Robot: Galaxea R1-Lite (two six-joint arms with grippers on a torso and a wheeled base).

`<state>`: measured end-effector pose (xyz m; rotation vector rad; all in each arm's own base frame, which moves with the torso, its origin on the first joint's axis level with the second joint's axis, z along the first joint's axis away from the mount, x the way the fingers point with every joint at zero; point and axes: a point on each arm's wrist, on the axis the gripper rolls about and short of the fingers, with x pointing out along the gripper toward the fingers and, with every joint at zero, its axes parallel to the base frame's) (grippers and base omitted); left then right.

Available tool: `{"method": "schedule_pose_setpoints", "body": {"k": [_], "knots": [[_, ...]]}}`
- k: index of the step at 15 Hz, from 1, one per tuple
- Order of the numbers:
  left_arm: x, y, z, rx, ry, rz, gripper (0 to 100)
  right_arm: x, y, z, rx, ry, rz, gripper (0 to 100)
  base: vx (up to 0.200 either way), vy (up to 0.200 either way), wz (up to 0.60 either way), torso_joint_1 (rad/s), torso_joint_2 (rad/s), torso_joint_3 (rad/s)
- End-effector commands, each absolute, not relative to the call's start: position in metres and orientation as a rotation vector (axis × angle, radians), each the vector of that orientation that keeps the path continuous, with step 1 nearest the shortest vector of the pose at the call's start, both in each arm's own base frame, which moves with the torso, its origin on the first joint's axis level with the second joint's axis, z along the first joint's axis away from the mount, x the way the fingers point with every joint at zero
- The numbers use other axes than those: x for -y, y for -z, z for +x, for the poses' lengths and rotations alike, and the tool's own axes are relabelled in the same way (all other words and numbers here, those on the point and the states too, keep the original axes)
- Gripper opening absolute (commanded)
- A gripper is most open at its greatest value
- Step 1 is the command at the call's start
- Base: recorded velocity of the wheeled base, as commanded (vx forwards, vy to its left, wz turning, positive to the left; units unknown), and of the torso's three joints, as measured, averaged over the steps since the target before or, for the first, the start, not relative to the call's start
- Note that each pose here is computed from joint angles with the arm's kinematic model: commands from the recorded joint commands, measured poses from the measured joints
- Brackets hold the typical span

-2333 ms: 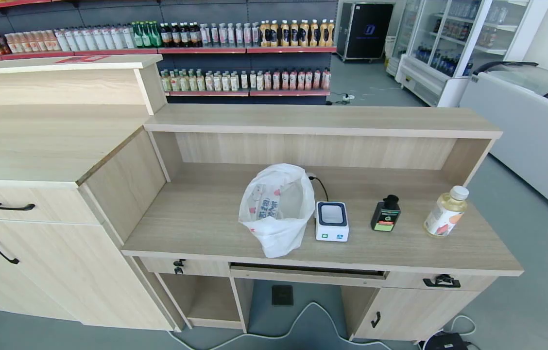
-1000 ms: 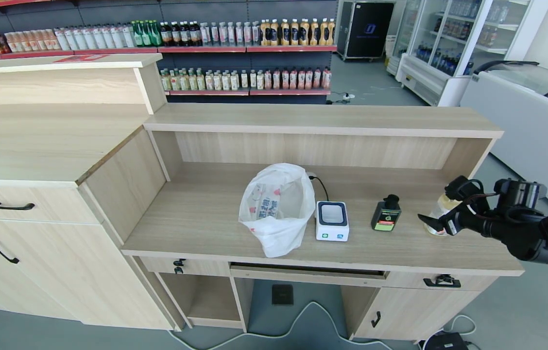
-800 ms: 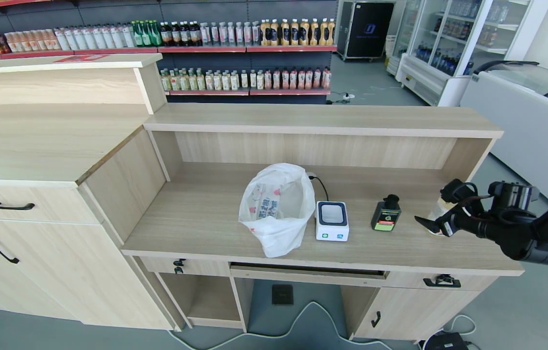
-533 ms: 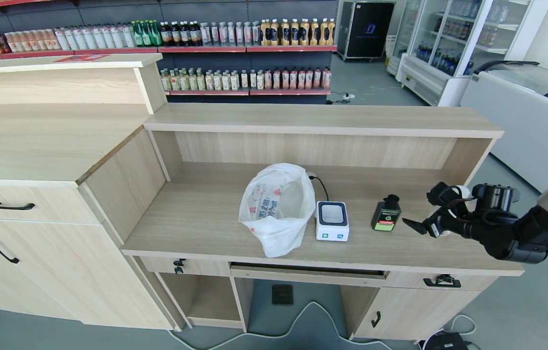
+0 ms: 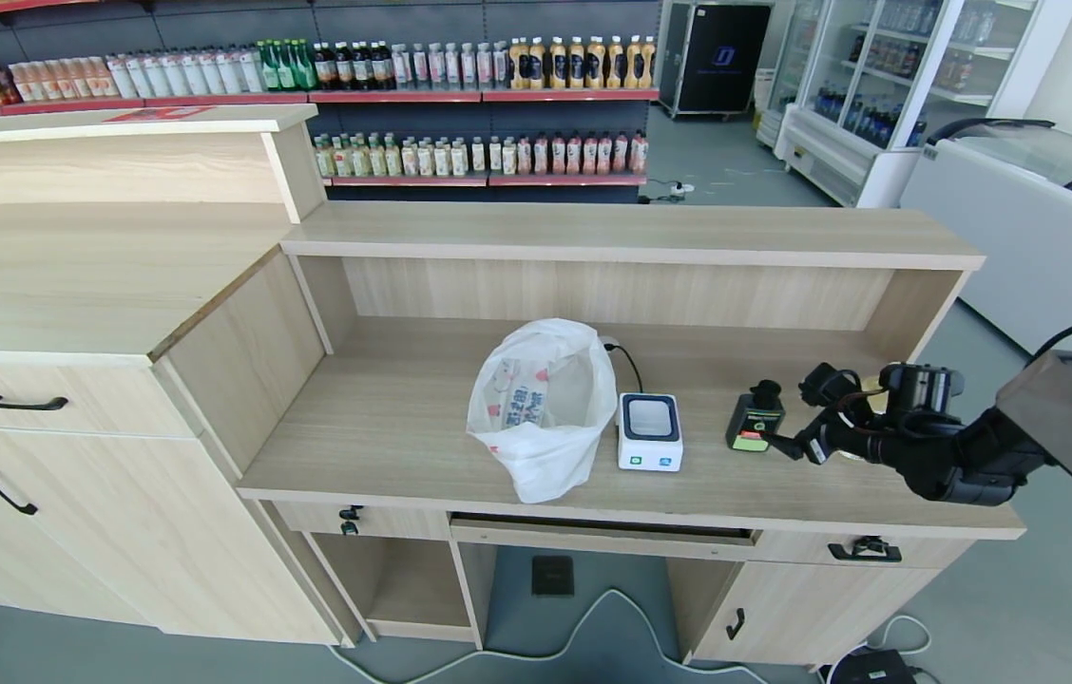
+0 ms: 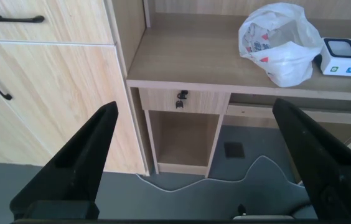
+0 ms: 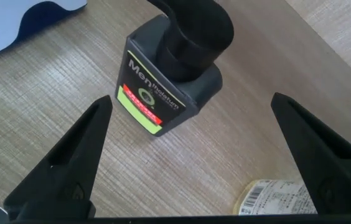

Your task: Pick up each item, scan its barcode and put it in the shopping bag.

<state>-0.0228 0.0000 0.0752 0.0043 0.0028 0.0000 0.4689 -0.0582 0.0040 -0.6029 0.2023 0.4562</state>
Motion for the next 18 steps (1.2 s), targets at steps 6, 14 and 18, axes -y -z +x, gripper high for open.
{"method": "schedule_pose_setpoints", "body": {"k": [6,14,18], "knots": [[0.000,-0.075,-0.023,-0.003,0.000,0.005,100,0.046,0.017,0.476,-0.212,-0.495,-0.627,100,0.000,0.000,0.00,0.000,0.00,0.000],[0.000,-0.075,-0.023,-0.003,0.000,0.005,100,0.028,0.022,0.496,-0.195,-0.525,-0.636,100,0.000,0.000,0.00,0.000,0.00,0.000],[0.000,-0.075,-0.023,-0.003,0.000,0.005,100,0.019,0.027,0.508,-0.194,-0.547,-0.638,100,0.000,0.000,0.00,0.000,0.00,0.000]]}}
